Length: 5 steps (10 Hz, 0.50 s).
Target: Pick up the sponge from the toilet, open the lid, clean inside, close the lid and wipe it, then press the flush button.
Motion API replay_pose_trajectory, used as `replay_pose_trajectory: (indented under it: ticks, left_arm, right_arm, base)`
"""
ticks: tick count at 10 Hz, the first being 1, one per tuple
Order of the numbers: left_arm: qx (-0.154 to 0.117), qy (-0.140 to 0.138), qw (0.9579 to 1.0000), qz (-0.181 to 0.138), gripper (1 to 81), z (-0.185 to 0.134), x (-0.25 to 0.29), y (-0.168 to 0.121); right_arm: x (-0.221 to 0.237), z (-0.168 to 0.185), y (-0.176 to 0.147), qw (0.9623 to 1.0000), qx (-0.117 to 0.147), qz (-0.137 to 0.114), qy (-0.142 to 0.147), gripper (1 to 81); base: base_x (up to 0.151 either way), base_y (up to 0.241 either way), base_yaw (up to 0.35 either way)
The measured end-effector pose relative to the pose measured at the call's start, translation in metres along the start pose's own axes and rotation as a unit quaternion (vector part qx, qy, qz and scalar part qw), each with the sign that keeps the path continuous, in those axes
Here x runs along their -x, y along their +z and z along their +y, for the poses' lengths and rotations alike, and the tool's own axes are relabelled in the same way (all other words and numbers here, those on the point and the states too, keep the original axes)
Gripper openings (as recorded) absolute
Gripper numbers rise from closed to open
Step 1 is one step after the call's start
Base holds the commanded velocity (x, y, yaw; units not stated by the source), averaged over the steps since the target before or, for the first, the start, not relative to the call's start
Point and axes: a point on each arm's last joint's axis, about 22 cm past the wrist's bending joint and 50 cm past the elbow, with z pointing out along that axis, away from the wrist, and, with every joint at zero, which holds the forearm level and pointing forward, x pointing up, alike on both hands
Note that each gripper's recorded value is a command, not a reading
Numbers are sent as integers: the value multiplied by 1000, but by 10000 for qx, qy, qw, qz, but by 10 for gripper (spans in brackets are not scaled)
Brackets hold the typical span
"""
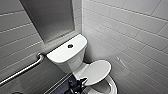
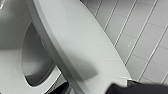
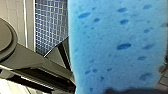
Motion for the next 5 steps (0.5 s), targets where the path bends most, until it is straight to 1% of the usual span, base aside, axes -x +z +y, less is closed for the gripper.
replay_pose_trajectory:
  ticks: [1,3,4,5]
  left_arm:
    - [19,-35,10000,19,811,1,-1,1]
    - [28,-243,9997,99,811,1,-9,2]
    - [68,-324,9993,157,811,6,-17,1]
    - [159,-344,9989,281,811,16,-31,-3]
  right_arm:
    - [2,-1,1,10000,-11,-12,10,10]
    - [3,-2,1,10000,-14,-20,18,10]
    - [3,-2,1,10000,-14,-19,19,10]
    - [3,-2,1,10000,-15,-17,18,10]
  base:
    - [0,0,0]
    - [0,0,0]
    - [0,0,0]
    - [0,0,0]
